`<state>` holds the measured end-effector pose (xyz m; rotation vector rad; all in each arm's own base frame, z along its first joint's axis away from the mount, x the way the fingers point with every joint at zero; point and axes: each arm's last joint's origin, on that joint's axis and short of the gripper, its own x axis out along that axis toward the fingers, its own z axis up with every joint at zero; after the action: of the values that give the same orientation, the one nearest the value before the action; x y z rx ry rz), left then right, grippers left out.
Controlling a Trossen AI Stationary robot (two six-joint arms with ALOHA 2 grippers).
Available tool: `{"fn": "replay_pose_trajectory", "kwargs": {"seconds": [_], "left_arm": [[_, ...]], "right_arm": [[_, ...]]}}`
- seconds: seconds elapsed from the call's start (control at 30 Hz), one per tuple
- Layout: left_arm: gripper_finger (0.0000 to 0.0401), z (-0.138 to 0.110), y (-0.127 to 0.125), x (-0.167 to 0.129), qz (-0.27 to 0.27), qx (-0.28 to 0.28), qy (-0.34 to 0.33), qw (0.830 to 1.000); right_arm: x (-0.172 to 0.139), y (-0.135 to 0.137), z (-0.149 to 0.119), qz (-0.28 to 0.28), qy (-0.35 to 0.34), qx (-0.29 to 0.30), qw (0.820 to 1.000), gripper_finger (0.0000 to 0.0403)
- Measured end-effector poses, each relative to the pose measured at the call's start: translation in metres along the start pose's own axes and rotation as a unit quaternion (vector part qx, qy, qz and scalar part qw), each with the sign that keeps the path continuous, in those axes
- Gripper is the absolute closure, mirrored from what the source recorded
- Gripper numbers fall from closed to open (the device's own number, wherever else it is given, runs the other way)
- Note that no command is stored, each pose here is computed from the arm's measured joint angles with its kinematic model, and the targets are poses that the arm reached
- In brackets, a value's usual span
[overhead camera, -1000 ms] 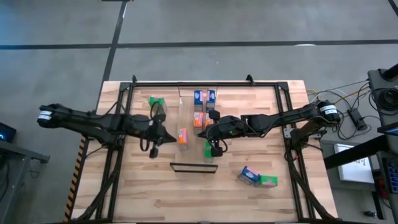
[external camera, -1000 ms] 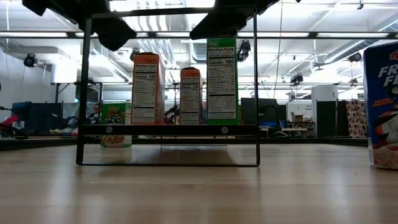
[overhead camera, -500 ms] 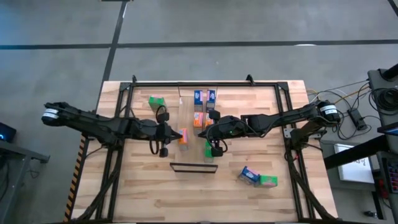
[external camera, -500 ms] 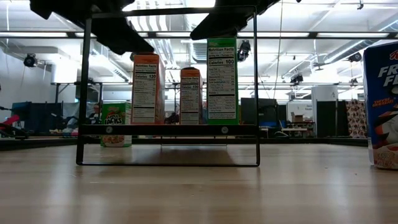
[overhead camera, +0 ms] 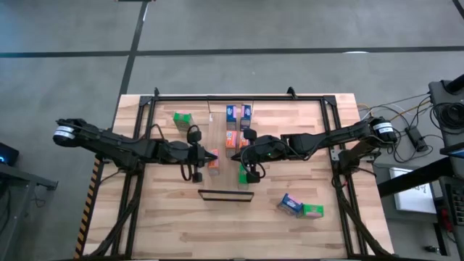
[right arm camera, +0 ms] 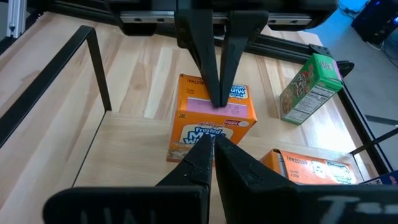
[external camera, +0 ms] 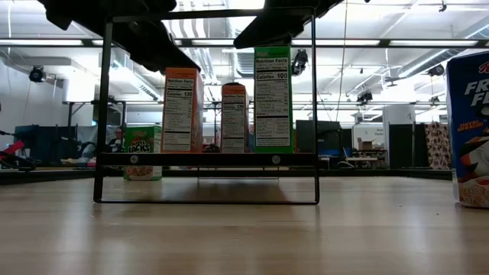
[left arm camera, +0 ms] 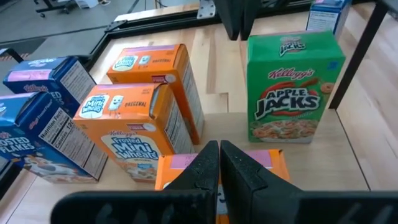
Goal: Stack cereal on shelf
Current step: Put the orange cereal box on the shelf aligned with the other orange cereal boxes
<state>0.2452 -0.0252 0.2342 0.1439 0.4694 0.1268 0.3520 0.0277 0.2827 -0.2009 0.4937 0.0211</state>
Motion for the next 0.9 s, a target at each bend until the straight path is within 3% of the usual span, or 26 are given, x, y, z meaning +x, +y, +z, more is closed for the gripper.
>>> {"fn": "replay_pose_trajectory", "kwargs": {"seconds": [0.5, 0.9], "left_arm": [[0.0401, -0.004, 0.007, 0.002, 0.049, 0.053, 0.009, 0.997], [0.0401, -0.006, 0.014, 0.004, 0.060, 0.116, 0.007, 0.991]], "right_arm": [[0.000, 0.000, 0.000, 0.000, 0.000, 0.000, 1.000, 0.0394], [0.000, 0.000, 0.000, 0.000, 0.000, 0.000, 1.000, 0.0394]]}}
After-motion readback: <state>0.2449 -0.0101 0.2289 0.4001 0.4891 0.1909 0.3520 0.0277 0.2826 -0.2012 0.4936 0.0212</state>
